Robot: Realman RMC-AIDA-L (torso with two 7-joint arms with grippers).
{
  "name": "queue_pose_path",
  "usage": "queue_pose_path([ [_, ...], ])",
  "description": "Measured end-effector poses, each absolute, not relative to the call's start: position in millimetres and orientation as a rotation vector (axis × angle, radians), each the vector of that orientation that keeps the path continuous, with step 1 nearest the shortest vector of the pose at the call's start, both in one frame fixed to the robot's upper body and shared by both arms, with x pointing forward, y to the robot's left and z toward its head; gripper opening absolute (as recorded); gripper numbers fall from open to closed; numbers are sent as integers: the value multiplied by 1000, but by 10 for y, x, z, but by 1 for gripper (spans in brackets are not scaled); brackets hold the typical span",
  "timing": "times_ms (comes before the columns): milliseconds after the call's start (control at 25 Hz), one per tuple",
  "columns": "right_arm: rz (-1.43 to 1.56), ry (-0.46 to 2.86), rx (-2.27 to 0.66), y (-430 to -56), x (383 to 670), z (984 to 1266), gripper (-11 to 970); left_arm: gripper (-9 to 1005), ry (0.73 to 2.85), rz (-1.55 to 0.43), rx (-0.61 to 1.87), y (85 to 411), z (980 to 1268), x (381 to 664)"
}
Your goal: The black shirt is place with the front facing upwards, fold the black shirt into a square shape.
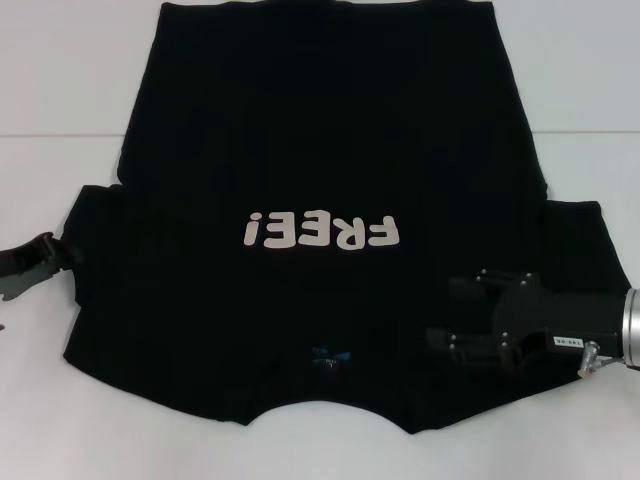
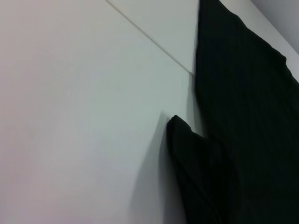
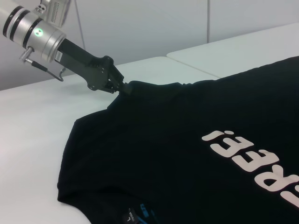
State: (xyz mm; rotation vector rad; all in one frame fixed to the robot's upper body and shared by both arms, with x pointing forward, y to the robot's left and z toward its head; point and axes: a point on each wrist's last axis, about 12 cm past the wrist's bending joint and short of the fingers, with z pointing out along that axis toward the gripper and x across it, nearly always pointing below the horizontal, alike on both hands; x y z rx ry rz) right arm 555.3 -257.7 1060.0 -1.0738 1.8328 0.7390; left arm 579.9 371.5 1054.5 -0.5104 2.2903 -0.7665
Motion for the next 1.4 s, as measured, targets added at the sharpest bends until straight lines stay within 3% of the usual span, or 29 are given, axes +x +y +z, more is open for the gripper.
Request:
queue_pose_path([
  [120,739,1832,-1075,-2574,5557,10603,829,14,2290,-765,-511,3720,10543,5797],
  [840,737,1829,-1069,-2578,5564,10611,829,15,2209,-656,-502,4084,10846,5877],
  [1400,736,1829,-1069,-2579,5564,10610,828,14,2204,-700,-431,3960,11053,6083],
])
